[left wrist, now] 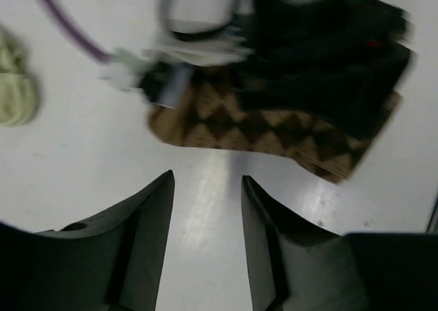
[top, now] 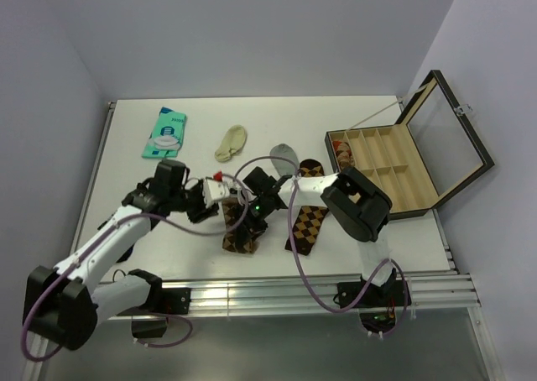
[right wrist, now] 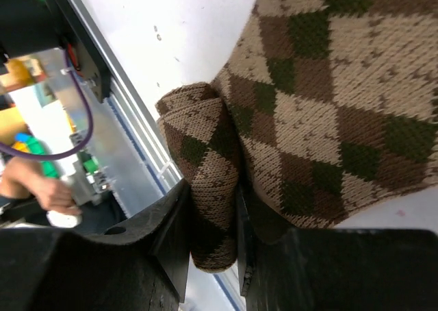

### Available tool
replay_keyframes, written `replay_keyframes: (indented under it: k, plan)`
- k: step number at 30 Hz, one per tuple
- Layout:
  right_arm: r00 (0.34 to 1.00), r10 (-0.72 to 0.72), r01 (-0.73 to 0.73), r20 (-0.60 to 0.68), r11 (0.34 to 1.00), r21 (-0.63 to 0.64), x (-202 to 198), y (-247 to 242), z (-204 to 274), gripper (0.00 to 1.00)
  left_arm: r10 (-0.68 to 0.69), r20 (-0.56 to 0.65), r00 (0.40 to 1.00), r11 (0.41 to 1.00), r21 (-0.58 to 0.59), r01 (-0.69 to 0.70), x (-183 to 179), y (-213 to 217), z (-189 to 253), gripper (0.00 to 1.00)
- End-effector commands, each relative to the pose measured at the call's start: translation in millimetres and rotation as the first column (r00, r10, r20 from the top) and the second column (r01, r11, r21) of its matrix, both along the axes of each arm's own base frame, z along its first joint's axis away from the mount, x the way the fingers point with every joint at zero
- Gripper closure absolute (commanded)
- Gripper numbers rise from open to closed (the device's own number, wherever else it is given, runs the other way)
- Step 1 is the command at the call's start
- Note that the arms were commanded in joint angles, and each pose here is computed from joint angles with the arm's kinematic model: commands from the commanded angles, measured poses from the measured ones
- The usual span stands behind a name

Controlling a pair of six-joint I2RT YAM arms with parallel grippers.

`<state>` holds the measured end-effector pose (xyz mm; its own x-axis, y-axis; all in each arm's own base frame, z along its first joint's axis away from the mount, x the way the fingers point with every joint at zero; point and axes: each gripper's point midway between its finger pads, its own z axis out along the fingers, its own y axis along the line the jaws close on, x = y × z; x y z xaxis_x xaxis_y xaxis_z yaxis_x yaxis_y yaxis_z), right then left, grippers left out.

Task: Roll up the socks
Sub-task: Roll the sock at the center of the board.

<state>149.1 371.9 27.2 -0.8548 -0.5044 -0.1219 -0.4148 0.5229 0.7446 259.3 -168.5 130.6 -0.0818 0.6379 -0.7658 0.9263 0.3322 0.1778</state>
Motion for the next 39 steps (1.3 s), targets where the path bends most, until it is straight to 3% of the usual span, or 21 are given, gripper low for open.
replay_keyframes:
  k: [1,5,11,26,39]
  plan:
    - [0.998,-0.017,0.016,-0.064,1.0,-0.022,5,-3,0,0.74,-0.178,0.086,0.98,0.983,0.049,0.174,-38,-6,-8,0.5]
    - [0.995,-0.023,0.021,-0.095,1.0,-0.021,7,-1,-3,0.74,-0.288,0.082,0.954,0.957,0.066,0.284,-76,-21,-29,0.45]
    - [0.992,-0.033,0.032,-0.123,0.999,-0.004,8,1,-3,0.73,-0.374,0.03,0.927,0.925,0.089,0.37,-105,-38,-53,0.45]
    - [0.99,-0.032,0.033,-0.136,0.999,0.011,6,2,-4,0.74,-0.361,0.051,0.931,0.925,0.149,0.35,-97,-55,-83,0.48]
    - [0.989,-0.034,0.036,-0.145,0.999,0.015,7,0,-5,0.74,-0.409,-0.002,0.912,0.893,0.203,0.401,-114,-55,-107,0.48]
